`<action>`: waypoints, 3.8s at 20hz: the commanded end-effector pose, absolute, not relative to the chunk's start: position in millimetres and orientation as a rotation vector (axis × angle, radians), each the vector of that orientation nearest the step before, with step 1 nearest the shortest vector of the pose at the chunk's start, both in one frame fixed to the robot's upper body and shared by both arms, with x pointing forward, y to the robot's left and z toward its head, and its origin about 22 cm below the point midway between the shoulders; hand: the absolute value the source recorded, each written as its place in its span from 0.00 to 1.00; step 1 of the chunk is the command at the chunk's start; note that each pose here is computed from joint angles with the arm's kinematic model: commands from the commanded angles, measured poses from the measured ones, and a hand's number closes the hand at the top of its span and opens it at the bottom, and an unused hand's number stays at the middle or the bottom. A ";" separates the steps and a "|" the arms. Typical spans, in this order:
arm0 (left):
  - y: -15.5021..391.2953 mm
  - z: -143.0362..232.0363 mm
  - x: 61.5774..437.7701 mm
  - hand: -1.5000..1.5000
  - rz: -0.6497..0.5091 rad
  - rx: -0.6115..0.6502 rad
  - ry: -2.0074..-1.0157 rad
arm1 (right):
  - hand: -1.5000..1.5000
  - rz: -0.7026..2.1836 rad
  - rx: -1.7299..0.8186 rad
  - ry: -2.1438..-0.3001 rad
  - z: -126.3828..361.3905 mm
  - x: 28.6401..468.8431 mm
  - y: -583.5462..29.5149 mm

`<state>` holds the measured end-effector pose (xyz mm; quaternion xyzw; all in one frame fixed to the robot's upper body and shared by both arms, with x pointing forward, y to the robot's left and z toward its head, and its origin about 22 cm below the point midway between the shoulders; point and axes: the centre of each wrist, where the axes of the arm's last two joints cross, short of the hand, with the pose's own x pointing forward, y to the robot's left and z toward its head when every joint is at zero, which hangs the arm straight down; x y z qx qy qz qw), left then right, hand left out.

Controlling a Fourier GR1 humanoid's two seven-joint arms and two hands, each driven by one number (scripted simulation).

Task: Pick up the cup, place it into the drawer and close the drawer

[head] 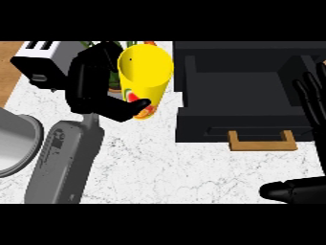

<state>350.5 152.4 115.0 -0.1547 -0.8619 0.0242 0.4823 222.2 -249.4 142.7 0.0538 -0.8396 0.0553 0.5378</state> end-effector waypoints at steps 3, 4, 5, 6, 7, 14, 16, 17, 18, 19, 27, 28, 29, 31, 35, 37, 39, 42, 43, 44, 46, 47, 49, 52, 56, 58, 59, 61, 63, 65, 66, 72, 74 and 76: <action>137.1 162.5 372.3 1.00 0.001 -0.319 -2.110 | 0.00 0.147 0.130 -1.976 133.9 220.0 -254.0; 120.5 175.8 357.2 1.00 0.008 -0.342 -2.108 | 0.00 0.126 0.133 -1.992 143.8 219.5 -243.6; 121.0 187.7 379.6 1.00 -0.030 -0.330 -2.114 | 0.00 0.146 0.139 -2.004 141.9 209.4 -254.9; 108.2 166.6 376.6 1.00 -0.023 -0.306 -2.129 | 0.00 0.134 0.126 -1.986 152.6 210.2 -255.7; 106.0 164.4 384.4 1.00 -0.022 -0.302 -2.108 | 0.00 0.127 0.128 -1.987 138.6 216.3 -243.5; 66.3 187.9 393.6 1.00 -0.104 -0.290 -2.038 | 0.00 0.141 0.122 -1.992 138.2 218.2 -251.6; 59.7 181.3 403.1 1.00 -0.092 -0.267 -2.033 | 0.00 0.150 0.126 -1.977 141.8 229.9 -258.3; 55.6 182.0 409.9 1.00 -0.088 -0.257 -2.036 | 0.00 0.126 0.143 -2.001 141.0 232.3 -242.6; 56.2 181.5 409.2 1.00 -0.106 -0.257 -2.024 | 0.00 0.132 0.139 -1.980 144.5 220.5 -255.5; 50.5 180.2 409.6 1.00 -0.102 -0.262 -2.005 | 0.00 0.129 0.137 -1.988 127.5 225.4 -251.5; 29.9 170.5 426.8 1.00 -0.100 -0.209 -1.966 | 0.00 0.162 0.153 -1.997 129.1 236.1 -257.6; 18.0 179.3 420.3 1.00 -0.111 -0.205 -1.953 | 0.00 0.164 0.141 -1.984 131.5 242.5 -251.1; 30.0 158.1 428.9 1.00 -0.122 -0.168 -1.962 | 0.00 0.152 0.153 -1.985 136.5 224.1 -264.4; 23.4 156.6 428.7 1.00 -0.125 -0.184 -1.932 | 0.00 0.173 0.141 -2.002 135.1 244.2 -251.5; 21.9 143.6 429.8 1.00 -0.183 -0.132 -1.932 | 0.00 0.157 0.160 -2.005 139.0 230.3 -259.7; 20.8 135.4 428.5 1.00 -0.220 -0.100 -1.925 | 0.00 0.170 0.179 -2.013 135.1 229.5 -242.1; 18.5 144.1 433.1 1.00 -0.234 -0.077 -1.931 | 0.00 0.181 0.176 -2.001 137.9 241.8 -233.4; 22.3 123.3 427.7 1.00 -0.263 -0.103 -1.909 | 0.00 0.179 0.195 -2.003 140.8 225.8 -258.7; 14.1 146.1 432.9 1.00 -0.278 -0.072 -1.917 | 0.00 0.190 0.192 -2.006 138.5 226.1 -250.6; 17.4 133.0 430.6 1.00 -0.292 -0.066 -1.886 | 0.00 0.175 0.205 -2.012 139.8 237.4 -237.7; 15.8 130.5 429.7 1.00 -0.325 -0.001 -1.881 | 0.00 0.209 0.209 -2.001 136.5 238.1 -245.2; 19.6 126.5 432.1 1.00 -0.379 0.000 -1.880 | 0.00 0.165 0.208 -2.013 143.8 244.2 -234.7; 8.7 130.5 425.1 0.00 -0.376 0.045 -1.887 | 0.00 0.181 0.233 -2.011 130.3 243.0 -235.0; 5.1 132.7 423.4 0.00 -0.375 0.051 -1.867 | 0.00 0.192 0.242 -2.027 134.0 240.7 -247.4; 9.8 120.9 420.7 0.00 -0.319 -0.025 -1.886 | 0.00 0.183 0.268 -2.007 135.8 245.3 -237.4; 7.4 132.8 423.3 0.00 -0.273 -0.091 -1.901 | 0.00 0.144 0.267 -2.037 153.6 245.8 -244.4; 2.2 139.5 421.4 0.00 -0.281 -0.111 -1.930 | 0.00 0.154 0.294 -2.019 138.5 241.7 -249.4; 4.4 138.5 421.6 0.00 -0.241 -0.174 -1.952 | 0.00 0.144 0.332 -2.004 139.1 237.1 -238.1; -1.7 141.9 414.0 0.00 -0.186 -0.230 -1.965 | 0.00 0.159 0.314 -1.982 135.8 229.2 -233.1; -0.2 154.1 421.0 0.00 -0.135 -0.264 -1.996 | 0.00 0.139 0.356 -1.983 133.4 230.4 -248.4; 3.4 146.1 420.4 0.00 -0.147 -0.287 -2.003 | 0.00 0.151 0.329 -1.978 135.1 235.0 -257.2; 26.9 148.0 418.8 0.00 -0.067 -0.335 -1.934 | 1.00 0.255 0.307 -1.987 146.6 216.5 -257.4; 49.8 141.1 424.8 0.00 -0.014 -0.336 -1.968 | 1.00 0.376 0.243 -1.961 140.9 225.8 -262.4; 50.1 155.7 422.5 0.00 0.023 -0.309 -1.947 | 1.00 0.484 0.174 -1.969 157.2 211.7 -275.3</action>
